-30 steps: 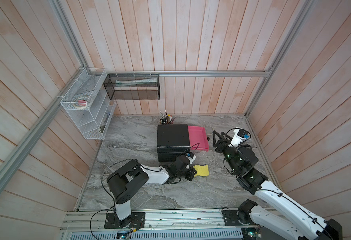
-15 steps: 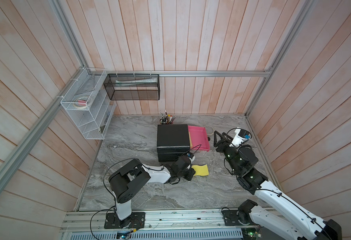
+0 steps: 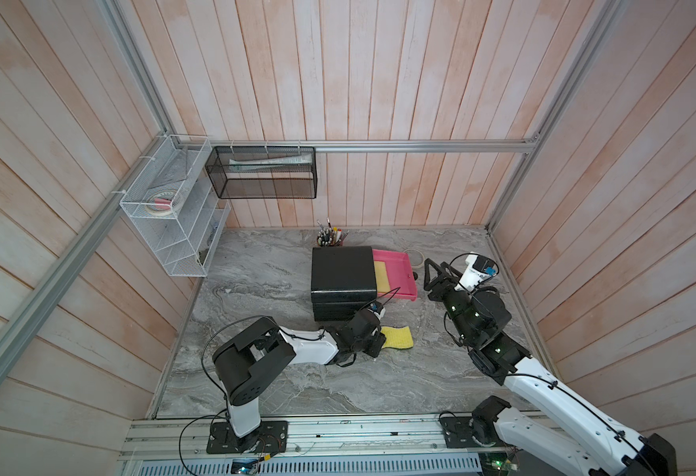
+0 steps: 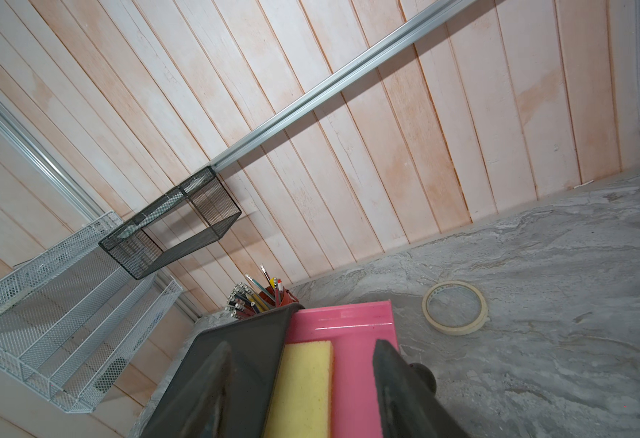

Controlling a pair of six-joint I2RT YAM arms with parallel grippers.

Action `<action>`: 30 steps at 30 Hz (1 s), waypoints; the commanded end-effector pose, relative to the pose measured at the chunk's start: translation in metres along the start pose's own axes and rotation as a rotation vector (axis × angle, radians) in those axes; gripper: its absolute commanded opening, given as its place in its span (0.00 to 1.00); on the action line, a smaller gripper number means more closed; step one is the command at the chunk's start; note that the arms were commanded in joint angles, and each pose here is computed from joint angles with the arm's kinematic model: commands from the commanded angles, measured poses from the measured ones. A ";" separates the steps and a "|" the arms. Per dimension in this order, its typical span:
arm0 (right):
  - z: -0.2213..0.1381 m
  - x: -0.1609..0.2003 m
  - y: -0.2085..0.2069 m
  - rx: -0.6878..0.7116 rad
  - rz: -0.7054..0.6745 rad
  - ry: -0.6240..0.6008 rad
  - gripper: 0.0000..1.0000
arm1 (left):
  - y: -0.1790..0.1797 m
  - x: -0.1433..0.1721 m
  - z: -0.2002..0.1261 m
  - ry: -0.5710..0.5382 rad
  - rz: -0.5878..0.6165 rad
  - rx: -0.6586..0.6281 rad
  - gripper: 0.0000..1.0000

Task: Take the sponge out of the drawer
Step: Place the sponge at the center of the board, then pick up the sponge from the drawer.

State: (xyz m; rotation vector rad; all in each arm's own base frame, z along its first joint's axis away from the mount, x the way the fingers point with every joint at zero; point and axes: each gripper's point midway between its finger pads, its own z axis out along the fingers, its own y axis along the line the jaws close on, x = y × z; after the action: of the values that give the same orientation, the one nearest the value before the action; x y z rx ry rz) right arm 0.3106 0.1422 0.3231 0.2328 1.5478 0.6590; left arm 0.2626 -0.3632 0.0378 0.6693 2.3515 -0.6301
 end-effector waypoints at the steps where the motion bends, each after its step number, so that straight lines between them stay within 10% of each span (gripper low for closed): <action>1: 0.002 0.002 -0.004 0.006 0.005 -0.001 0.60 | 0.001 -0.013 -0.012 -0.053 0.010 -0.015 0.58; 16: 0.022 -0.001 -0.014 0.087 -0.112 0.063 0.66 | -0.016 -0.037 -0.061 -0.182 0.003 0.083 0.60; 30: 0.094 0.090 -0.026 0.108 -0.305 0.546 0.63 | -0.009 -0.071 -0.167 -0.450 0.009 0.073 0.66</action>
State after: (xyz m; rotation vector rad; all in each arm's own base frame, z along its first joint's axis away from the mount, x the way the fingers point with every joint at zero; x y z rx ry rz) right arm 0.4005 0.1834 0.2642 -0.0182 1.9696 0.4208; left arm 0.2338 -0.3116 0.2139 0.5223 1.9017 -0.8530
